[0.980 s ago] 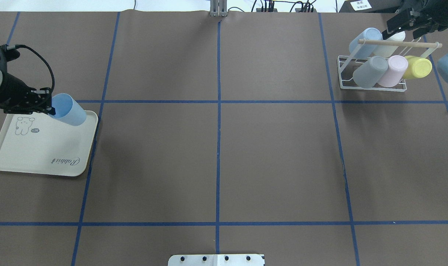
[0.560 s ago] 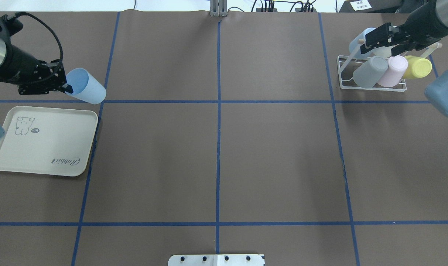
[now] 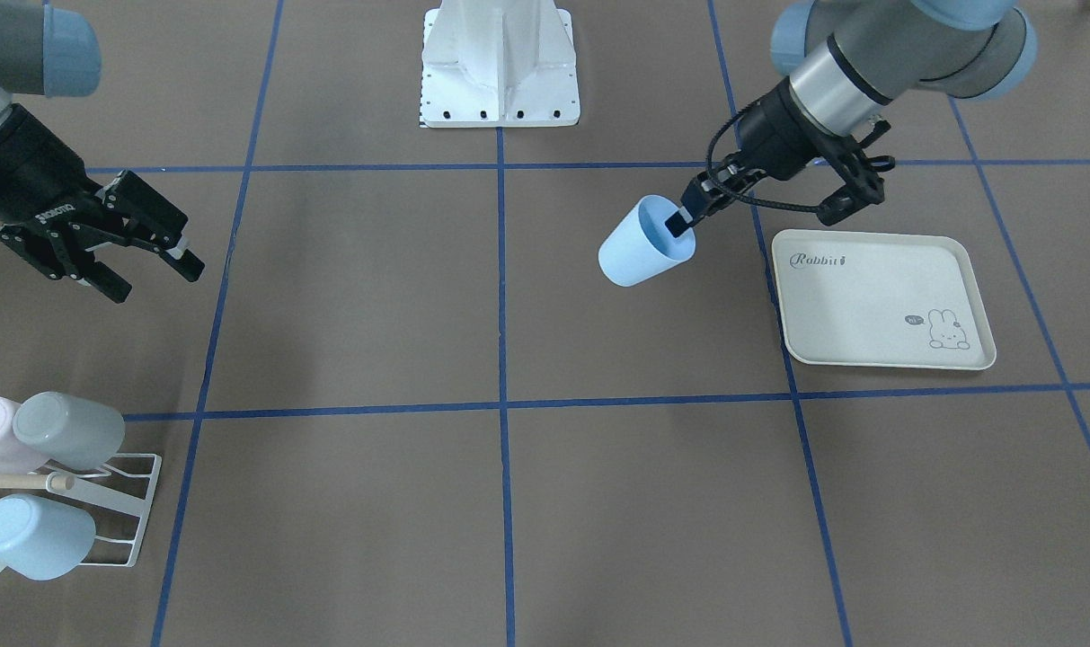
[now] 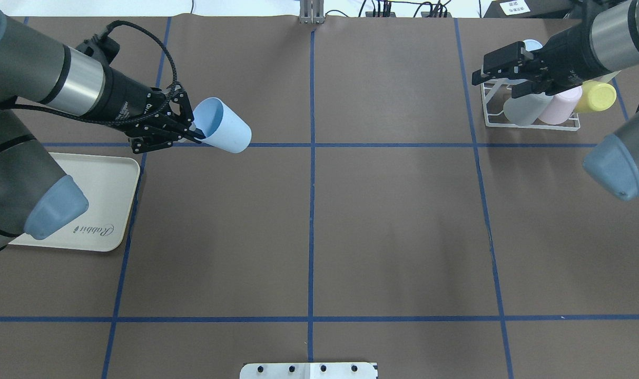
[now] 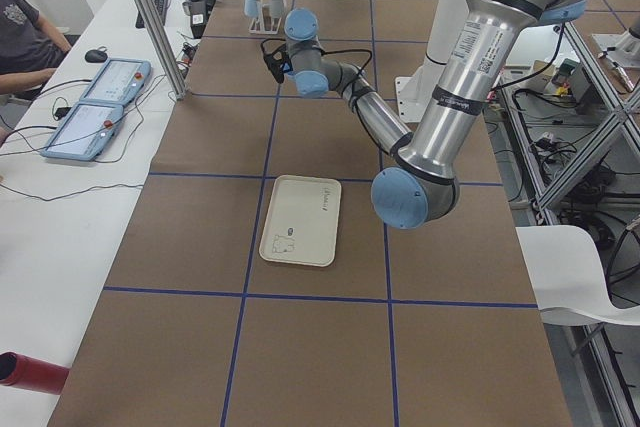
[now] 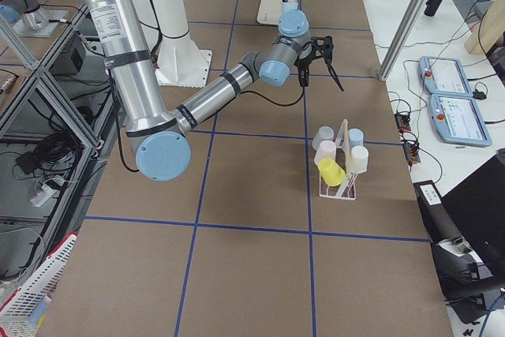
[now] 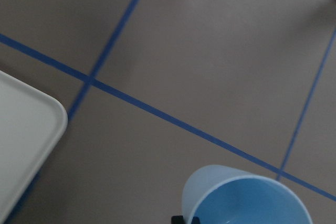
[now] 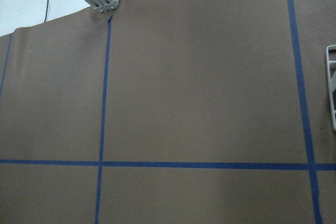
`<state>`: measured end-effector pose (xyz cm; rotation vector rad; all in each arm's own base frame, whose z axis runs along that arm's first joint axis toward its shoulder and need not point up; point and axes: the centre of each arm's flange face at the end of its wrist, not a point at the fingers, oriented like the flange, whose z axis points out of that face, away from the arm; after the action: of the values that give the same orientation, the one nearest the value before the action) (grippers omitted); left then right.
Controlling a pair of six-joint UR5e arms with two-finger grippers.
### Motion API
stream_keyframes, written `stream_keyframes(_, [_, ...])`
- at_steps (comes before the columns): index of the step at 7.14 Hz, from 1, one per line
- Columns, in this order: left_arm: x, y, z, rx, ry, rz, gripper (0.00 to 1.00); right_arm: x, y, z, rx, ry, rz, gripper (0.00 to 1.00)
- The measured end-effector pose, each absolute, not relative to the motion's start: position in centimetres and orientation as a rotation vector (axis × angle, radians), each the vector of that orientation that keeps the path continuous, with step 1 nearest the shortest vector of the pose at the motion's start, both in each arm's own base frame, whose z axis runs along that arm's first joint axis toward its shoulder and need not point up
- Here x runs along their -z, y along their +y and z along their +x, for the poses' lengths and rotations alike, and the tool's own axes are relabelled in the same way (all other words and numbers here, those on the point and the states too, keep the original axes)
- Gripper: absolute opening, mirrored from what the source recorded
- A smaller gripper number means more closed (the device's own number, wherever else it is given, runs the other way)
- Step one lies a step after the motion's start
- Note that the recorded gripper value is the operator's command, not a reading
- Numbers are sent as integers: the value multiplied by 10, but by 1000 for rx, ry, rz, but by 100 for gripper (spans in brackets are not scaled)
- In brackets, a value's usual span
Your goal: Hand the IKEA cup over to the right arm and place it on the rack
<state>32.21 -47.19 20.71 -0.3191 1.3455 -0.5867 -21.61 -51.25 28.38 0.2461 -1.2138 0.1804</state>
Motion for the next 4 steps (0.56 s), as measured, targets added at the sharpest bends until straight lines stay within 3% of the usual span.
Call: stream_keyframes(4, [-168,-453,339,547,1518,-387,0,-266,-484,-236,-240,-1501,210,99])
